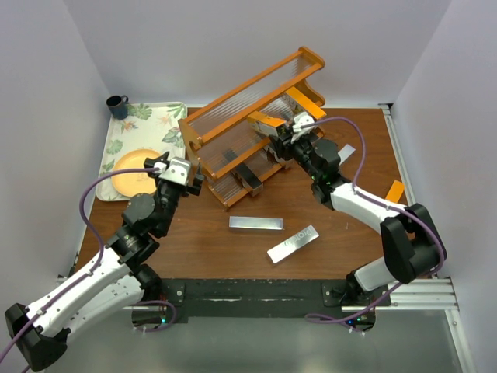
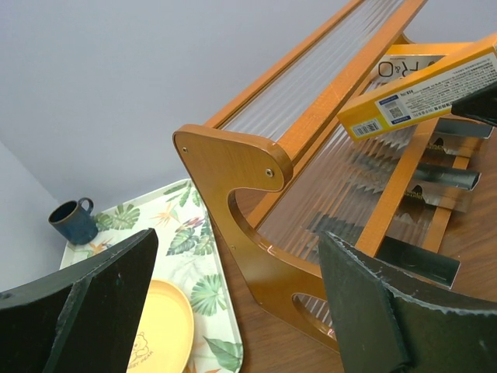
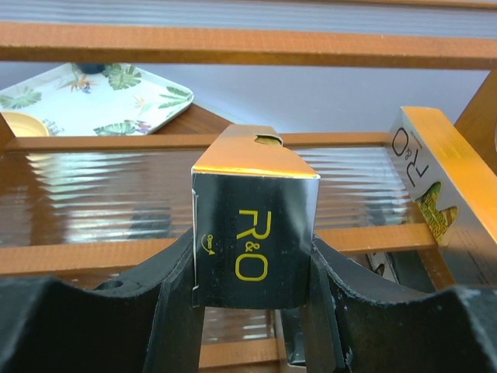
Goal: Place and organize the toothpastes onto the shelf
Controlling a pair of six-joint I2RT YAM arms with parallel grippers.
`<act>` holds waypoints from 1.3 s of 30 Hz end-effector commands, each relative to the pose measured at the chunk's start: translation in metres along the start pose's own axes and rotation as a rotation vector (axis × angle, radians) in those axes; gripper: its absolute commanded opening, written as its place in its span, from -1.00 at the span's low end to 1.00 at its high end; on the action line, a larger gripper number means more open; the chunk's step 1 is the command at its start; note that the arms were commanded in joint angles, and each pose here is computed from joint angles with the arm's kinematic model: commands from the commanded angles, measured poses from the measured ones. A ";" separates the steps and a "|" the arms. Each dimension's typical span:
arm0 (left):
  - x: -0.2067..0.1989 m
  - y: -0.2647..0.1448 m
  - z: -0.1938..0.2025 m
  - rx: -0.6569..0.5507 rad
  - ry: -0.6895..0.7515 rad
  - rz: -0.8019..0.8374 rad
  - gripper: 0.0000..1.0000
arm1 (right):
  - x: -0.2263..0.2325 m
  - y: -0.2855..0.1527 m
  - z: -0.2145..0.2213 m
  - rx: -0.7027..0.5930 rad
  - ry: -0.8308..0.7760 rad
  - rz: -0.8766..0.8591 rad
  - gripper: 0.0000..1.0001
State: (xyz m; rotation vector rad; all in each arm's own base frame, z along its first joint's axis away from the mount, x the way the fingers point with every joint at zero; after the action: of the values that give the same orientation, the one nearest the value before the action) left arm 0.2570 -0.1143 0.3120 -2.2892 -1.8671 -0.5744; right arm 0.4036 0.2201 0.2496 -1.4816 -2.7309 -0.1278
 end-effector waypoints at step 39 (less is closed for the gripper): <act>0.002 0.004 -0.009 -0.040 -0.023 0.004 0.79 | -0.047 0.027 0.043 0.171 -0.071 0.065 0.25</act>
State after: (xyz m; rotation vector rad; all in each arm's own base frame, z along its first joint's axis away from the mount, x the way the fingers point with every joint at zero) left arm 0.2583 -0.1174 0.3109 -2.3076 -1.8378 -0.5815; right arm 0.4427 0.1956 0.1813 -1.5511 -2.6020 0.1978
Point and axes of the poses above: each gripper's point midway between its finger pads, its own y axis out along the fingers, its own x axis along the line the jaws close on, z = x × y, the point moved 2 cm from there along -y, back along the fingers, and after that the axes turned 8 degrees about y, right-handed, at the moved point
